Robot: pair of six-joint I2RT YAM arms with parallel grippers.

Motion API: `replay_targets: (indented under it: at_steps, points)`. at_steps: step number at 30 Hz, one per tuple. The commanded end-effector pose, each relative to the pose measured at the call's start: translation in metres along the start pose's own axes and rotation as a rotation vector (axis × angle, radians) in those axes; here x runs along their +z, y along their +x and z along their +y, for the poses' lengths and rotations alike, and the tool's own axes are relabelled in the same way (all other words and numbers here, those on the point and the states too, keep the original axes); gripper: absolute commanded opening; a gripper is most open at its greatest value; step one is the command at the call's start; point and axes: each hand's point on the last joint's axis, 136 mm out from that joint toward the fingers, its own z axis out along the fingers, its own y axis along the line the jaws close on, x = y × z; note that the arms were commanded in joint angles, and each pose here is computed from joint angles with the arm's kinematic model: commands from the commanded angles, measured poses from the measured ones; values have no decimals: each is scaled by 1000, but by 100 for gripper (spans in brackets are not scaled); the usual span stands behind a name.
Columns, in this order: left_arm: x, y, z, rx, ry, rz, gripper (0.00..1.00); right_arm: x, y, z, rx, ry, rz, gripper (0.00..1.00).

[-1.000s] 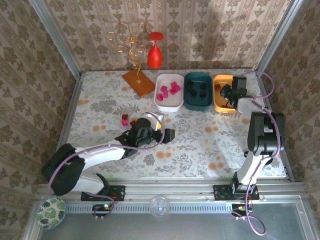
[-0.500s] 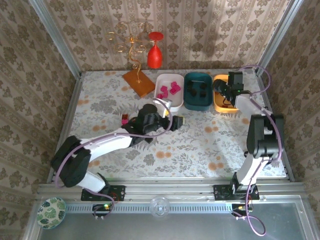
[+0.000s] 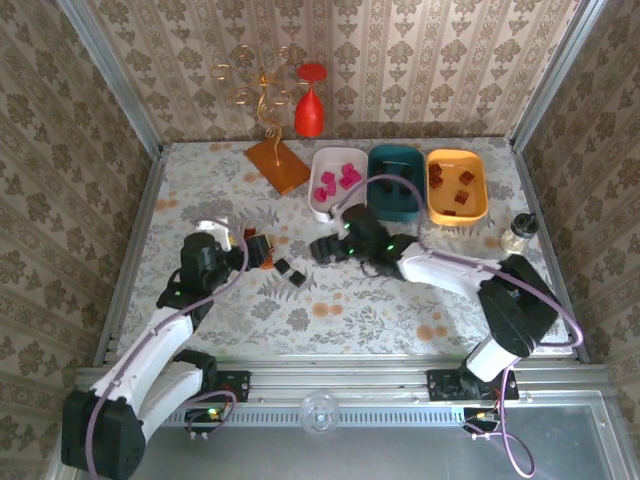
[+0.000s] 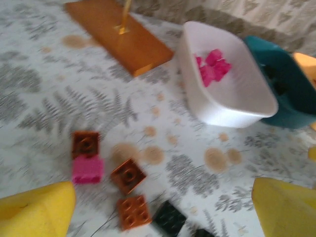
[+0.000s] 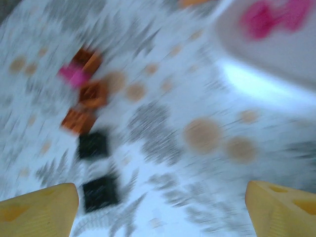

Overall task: Sort the legos into containers by color
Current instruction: Pick up the lego from the center of the table, then place the lego in the container.

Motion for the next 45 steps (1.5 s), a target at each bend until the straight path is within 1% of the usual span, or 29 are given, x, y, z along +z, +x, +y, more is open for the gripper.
replay_targets:
  at_steps: [1,4,7,11,14,16,18,23,27,32,35,37,41,45]
  points:
    - [-9,20,15,-70,-28,38,93,21,21,30,-119,-14,51,90]
    - [-14,29,21,-73,-47,70,94,35,45,38,-167,-23,109,91]
    - [-16,35,24,-64,-57,99,94,47,61,47,-213,-51,174,91]
    - [-15,42,24,-72,-41,114,95,66,68,46,-251,-13,253,89]
    - [-15,46,23,-73,-33,126,95,77,69,40,-271,20,282,82]
    - [-15,46,23,-69,-35,126,95,83,70,40,-278,20,290,75]
    - [-15,47,24,-67,-36,125,95,87,71,41,-278,13,303,69]
    - [-14,46,23,-71,-29,117,95,94,78,42,-267,-6,322,64]
    - [-13,48,20,-78,-8,121,95,96,80,38,-248,-9,317,55]
    - [-12,50,7,-88,71,130,95,92,73,29,-163,-51,279,42]
    - [-11,50,-1,-94,119,130,94,83,62,18,-100,-68,232,37]
    - [-10,50,-11,-97,175,130,94,70,48,4,-45,-70,184,35]
    - [-5,46,-31,-80,250,127,94,39,13,-36,135,-93,51,31]
    - [8,41,-54,-34,285,120,94,8,-20,-93,357,-111,-109,30]
